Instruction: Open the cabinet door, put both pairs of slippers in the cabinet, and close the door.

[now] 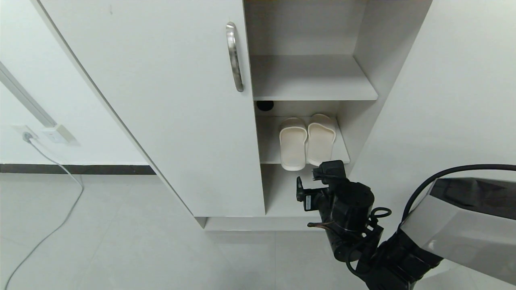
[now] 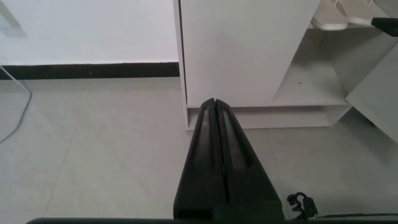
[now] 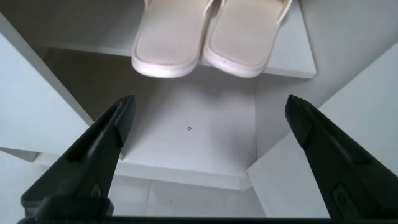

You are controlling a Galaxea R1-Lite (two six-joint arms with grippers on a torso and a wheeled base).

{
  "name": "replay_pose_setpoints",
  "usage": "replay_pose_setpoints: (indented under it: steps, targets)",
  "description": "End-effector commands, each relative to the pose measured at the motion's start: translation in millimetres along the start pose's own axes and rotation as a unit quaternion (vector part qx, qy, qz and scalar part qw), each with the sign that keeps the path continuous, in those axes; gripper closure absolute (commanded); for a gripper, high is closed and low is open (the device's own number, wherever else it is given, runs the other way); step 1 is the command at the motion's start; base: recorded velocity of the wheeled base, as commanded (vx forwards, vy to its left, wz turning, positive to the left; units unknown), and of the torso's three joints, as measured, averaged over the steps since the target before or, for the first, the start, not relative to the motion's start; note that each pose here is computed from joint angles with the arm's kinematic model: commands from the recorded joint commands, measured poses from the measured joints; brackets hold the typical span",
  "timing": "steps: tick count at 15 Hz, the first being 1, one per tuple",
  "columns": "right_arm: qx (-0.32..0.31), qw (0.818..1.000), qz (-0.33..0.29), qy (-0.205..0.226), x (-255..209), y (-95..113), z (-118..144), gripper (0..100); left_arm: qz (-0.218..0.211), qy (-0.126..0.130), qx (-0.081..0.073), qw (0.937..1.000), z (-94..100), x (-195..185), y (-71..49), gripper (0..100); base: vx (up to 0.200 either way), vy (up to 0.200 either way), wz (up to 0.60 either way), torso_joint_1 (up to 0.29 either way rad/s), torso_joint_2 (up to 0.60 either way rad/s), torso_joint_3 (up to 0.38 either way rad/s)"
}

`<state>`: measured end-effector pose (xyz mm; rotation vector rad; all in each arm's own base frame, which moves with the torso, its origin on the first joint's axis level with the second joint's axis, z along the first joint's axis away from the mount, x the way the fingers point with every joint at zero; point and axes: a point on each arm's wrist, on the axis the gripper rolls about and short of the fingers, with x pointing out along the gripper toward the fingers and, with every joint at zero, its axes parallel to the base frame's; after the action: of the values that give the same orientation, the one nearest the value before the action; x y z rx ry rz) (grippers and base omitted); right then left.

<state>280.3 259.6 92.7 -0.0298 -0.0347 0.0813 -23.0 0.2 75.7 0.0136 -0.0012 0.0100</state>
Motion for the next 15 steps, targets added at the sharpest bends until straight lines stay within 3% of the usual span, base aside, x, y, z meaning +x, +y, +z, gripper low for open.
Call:
replay_pose_setpoints:
  steps: [1, 10, 15]
  targets:
    - [-0.001, 1.000, 0.000, 0.001, 0.1, 0.3, -0.9, 0, 0.000, 0.001, 0.000, 1.0000, 0.0, 0.1, 0.0, 100, 0.000, 0.000, 0.00, 0.000, 0.00, 0.000]
    - [0.002, 1.000, 0.001, -0.003, -1.5, -0.4, 0.5, 0, 0.000, 0.001, 0.000, 1.0000, 0.0, 0.1, 0.0, 100, 0.000, 0.000, 0.00, 0.000, 0.00, 0.000]
    - [0.002, 1.000, 0.000, -0.002, -1.2, -0.9, -0.3, 0, 0.000, 0.001, 0.000, 1.0000, 0.0, 0.1, 0.0, 100, 0.000, 0.000, 0.00, 0.003, 0.00, 0.173]
